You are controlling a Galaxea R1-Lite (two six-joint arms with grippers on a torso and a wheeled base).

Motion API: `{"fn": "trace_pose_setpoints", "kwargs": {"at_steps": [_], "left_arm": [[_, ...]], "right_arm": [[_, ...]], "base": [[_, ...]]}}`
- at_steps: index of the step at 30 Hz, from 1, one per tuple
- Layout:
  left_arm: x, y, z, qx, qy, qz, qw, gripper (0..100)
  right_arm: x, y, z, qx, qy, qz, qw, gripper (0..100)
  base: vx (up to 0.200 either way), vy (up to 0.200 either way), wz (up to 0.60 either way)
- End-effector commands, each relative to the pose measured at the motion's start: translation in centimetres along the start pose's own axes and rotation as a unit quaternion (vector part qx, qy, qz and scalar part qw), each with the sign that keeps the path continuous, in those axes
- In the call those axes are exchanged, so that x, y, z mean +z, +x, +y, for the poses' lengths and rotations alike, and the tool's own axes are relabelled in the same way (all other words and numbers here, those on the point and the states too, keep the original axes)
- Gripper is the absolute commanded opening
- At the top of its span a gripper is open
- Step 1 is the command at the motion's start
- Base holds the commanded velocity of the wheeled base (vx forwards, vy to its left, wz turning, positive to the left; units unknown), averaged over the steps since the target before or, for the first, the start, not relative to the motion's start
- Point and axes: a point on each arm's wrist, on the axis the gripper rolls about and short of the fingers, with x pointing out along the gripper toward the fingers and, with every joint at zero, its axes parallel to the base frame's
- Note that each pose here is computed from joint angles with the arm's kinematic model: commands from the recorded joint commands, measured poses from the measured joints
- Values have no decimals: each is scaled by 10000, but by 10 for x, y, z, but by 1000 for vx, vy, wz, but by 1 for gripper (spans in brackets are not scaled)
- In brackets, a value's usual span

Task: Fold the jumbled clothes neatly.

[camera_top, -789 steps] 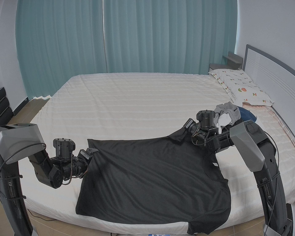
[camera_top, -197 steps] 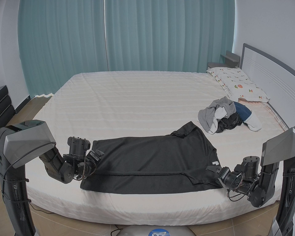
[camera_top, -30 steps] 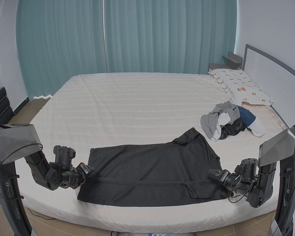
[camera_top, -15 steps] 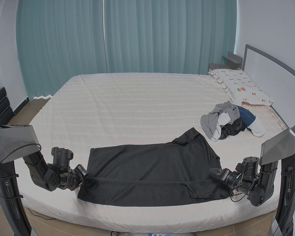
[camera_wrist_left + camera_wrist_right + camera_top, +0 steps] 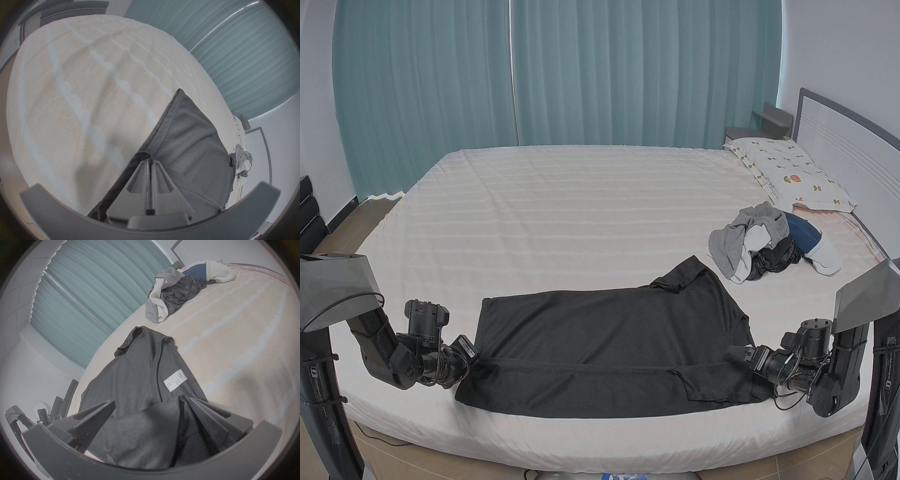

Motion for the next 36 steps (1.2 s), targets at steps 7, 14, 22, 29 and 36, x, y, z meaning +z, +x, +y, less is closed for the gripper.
{"fn": "trace_pose_setpoints", "kwargs": {"at_steps": [7, 14, 22, 29, 36], "left_arm": [[1, 0, 0, -12, -13, -15, 10000, 0], [2, -2, -2, -52, -17, -39, 10000, 0], [1, -2, -1, -40, -26, -29, 10000, 0], [1, -2, 0, -12, -39, -29, 10000, 0], [0, -3, 2, 26, -40, -14, 10000, 0]], "right_arm": [[-1, -8, 1, 103, -33, 103, 9999, 100], [-9, -7, -4, 15, -236, 284, 9993, 100], [-10, -8, -6, -26, -319, 313, 9990, 0], [1, -9, -5, 39, -242, 74, 9997, 0], [15, -6, -4, 115, -203, -221, 9995, 0]], "base": [[0, 0, 0], [0, 0, 0], [0, 0, 0], [0, 0, 0], [0, 0, 0]]}}
